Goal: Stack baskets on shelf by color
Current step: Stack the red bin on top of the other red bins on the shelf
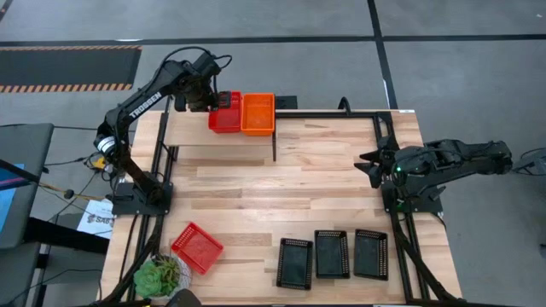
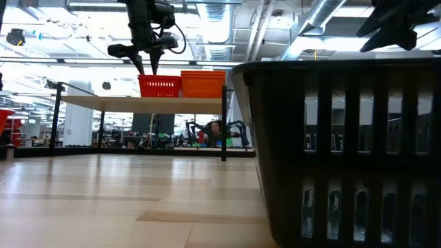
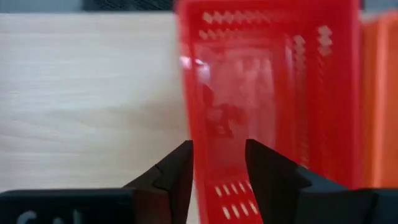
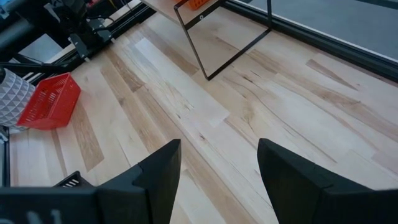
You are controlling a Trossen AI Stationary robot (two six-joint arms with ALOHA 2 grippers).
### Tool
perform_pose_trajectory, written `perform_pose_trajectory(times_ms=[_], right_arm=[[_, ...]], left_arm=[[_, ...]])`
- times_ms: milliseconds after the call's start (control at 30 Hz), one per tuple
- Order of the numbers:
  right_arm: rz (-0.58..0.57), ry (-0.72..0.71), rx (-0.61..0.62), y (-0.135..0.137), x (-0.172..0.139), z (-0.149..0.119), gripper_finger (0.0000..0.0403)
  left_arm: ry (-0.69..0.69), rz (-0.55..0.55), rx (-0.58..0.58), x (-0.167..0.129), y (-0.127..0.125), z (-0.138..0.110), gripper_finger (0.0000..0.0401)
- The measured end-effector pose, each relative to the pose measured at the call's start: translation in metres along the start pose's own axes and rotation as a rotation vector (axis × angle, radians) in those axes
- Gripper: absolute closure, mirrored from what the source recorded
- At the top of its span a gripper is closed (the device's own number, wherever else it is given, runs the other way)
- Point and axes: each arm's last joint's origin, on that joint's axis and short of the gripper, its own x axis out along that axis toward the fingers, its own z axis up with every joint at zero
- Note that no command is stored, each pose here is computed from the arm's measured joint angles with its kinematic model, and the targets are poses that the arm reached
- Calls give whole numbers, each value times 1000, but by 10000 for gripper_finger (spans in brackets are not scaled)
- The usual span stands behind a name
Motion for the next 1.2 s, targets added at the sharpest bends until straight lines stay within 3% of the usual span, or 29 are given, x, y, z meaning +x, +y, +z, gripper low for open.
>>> perform_pose_trajectory(times_ms=[200, 400, 667, 933, 1200], right_arm=[[0, 0, 0, 0, 0, 0, 168], [0, 1, -1, 0, 0, 0, 168], [-11, 12, -9, -1, 0, -1, 168], [-14, 16, -13, -1, 0, -2, 168], [-14, 17, -15, -1, 0, -2, 168]], left_arm=[[172, -169, 201, -22, -11, -16, 267], [246, -221, 468, -45, -33, -54, 267], [271, -332, 908, -67, -70, -132, 267], [316, -408, 1317, -82, -86, -208, 275], [210, -385, 1447, -89, -95, -256, 276]])
